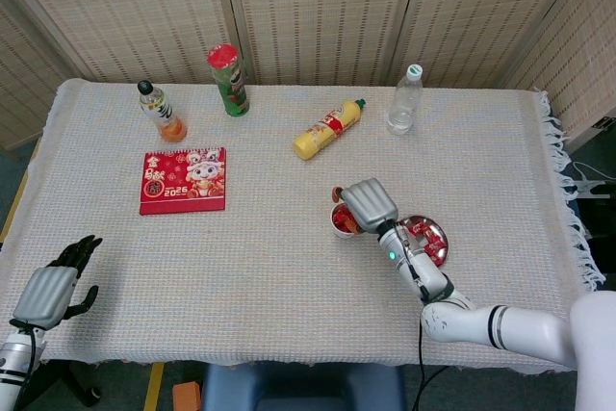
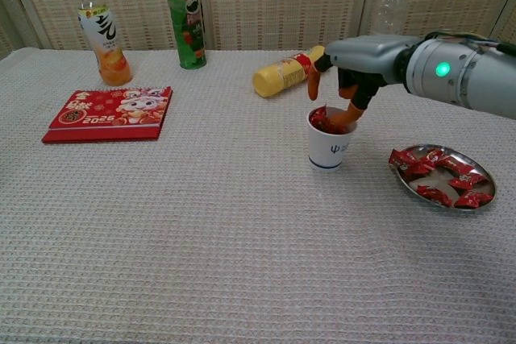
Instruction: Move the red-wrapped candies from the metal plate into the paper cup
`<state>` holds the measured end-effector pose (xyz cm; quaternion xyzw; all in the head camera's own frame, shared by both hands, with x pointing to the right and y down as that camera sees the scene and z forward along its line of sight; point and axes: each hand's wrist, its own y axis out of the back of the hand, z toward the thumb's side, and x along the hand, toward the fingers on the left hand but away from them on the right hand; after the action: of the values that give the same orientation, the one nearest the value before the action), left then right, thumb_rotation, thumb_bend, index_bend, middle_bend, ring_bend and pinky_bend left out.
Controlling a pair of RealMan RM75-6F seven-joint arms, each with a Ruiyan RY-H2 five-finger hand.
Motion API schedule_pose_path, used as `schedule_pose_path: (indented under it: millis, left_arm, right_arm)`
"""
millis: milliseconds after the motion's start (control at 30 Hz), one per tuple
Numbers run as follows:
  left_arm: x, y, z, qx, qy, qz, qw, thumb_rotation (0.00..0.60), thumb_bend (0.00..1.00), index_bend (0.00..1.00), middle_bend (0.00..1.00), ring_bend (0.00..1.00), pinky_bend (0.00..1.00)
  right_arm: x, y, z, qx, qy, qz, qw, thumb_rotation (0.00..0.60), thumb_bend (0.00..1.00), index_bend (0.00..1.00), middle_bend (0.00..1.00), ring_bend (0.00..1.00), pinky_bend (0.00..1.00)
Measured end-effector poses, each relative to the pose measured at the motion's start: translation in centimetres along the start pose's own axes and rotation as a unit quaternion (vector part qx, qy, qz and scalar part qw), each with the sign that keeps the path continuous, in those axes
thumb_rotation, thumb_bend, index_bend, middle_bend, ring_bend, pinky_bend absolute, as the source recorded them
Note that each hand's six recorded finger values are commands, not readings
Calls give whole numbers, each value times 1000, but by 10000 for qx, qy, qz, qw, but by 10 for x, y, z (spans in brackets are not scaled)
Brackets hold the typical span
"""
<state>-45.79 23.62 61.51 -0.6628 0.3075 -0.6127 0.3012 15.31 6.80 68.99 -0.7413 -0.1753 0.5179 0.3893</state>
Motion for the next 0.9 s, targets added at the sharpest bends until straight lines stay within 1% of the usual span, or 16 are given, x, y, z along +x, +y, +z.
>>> schedule_pose_path:
  millis: [167, 300, 467, 600, 700, 900]
  left_arm:
    - [0, 0, 0, -4, 6, 13, 10000, 600, 452, 0, 0, 86, 370]
    - [0, 0, 0, -3, 8, 15, 10000, 600, 451, 0, 0, 85, 370]
    - [0, 0, 0, 0, 0, 22, 10000, 600, 451, 0, 0, 86, 370]
    - [0, 0, 1, 9, -9, 21, 10000, 600, 451, 0, 0, 85, 370]
    - [0, -1, 2, 34, -25, 4, 10000, 600, 451, 0, 0, 86, 370]
    - [2, -6, 7, 96, -63, -65, 9999, 600, 452, 0, 0, 85, 370]
  right_arm:
    - [3, 1, -2, 80, -1, -16, 10000, 600, 219, 365, 1000, 927, 1000]
    - [9, 7, -8, 62, -17, -136, 9999, 600, 219, 359, 1000, 926, 1000]
    - [24, 9, -33, 93, -191, -212, 9995, 600, 219, 335, 1000, 900, 1000]
    - [32, 6, -43, 110, -264, -222, 9993, 600, 219, 367, 1000, 867, 1000]
    - [42, -1, -58, 169, -352, -196, 9990, 600, 219, 381, 1000, 867, 1000]
    - [65, -33, -93, 677, -507, 40, 9964, 600, 219, 385, 1000, 867, 1000]
